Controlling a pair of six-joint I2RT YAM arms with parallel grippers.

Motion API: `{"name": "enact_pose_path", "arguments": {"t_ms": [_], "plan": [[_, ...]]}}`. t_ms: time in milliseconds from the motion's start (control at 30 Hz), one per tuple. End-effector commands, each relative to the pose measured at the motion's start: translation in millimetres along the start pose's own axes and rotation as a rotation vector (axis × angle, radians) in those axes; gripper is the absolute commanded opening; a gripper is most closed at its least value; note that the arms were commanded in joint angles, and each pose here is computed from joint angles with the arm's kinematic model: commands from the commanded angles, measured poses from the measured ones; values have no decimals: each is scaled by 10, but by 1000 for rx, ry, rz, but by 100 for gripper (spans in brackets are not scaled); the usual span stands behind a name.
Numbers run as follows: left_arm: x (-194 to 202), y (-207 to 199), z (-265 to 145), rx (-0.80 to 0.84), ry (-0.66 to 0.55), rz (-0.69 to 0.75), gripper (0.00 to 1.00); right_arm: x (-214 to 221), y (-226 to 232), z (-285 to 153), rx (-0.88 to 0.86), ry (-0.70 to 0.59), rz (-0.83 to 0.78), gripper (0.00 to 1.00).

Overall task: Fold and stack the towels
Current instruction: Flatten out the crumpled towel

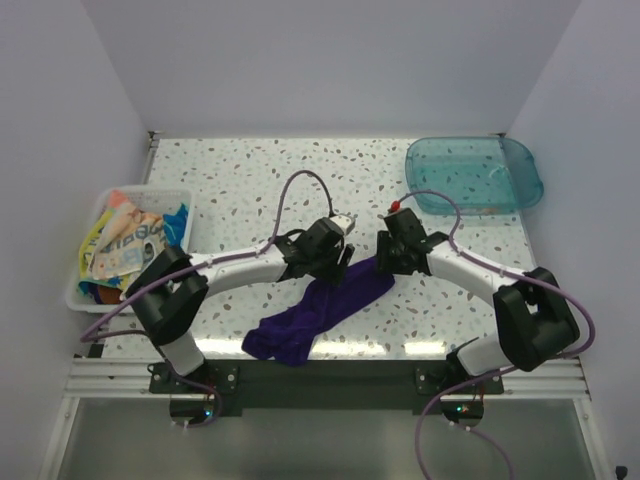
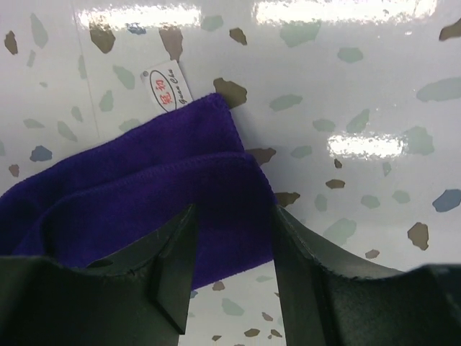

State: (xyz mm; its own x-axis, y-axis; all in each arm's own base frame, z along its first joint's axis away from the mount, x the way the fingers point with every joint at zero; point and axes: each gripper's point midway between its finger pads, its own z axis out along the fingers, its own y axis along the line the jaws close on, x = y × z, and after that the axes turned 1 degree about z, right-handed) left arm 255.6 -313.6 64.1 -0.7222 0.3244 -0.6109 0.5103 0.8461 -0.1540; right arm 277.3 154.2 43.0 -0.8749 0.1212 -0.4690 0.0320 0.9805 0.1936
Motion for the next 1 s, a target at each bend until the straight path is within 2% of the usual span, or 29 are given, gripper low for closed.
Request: {"name": "enact_pose_path", "arguments": {"t_ms": [0,267,467,600,733,833,867,933,967], "plan": [[-424,-207,117,59,-102,27,66,-58,108,-80,-56,-47,58,48],[-444,-265,541,49,-66,32,59,48,172,-52,-113,-44,128,44],[-219,-143,741,-4,-11,33,53,85,216,-11,-156,-64,184,43],[-112,-93,809,-24,11,24,47,226,157,102,-137,-28,191,42],[31,-25,867,-51,40,5,36,375,10,186,-83,-7,203,29],[132,37,885,-74,55,-2,25,451,-101,214,-42,-3,200,19],[169,56,888,-80,61,-3,17,466,-114,218,-37,1,198,16],[208,69,895,-84,67,-12,12,473,-132,218,-32,-3,195,9],[258,76,912,-83,75,-18,6,467,-135,215,-31,-7,196,7]]}}
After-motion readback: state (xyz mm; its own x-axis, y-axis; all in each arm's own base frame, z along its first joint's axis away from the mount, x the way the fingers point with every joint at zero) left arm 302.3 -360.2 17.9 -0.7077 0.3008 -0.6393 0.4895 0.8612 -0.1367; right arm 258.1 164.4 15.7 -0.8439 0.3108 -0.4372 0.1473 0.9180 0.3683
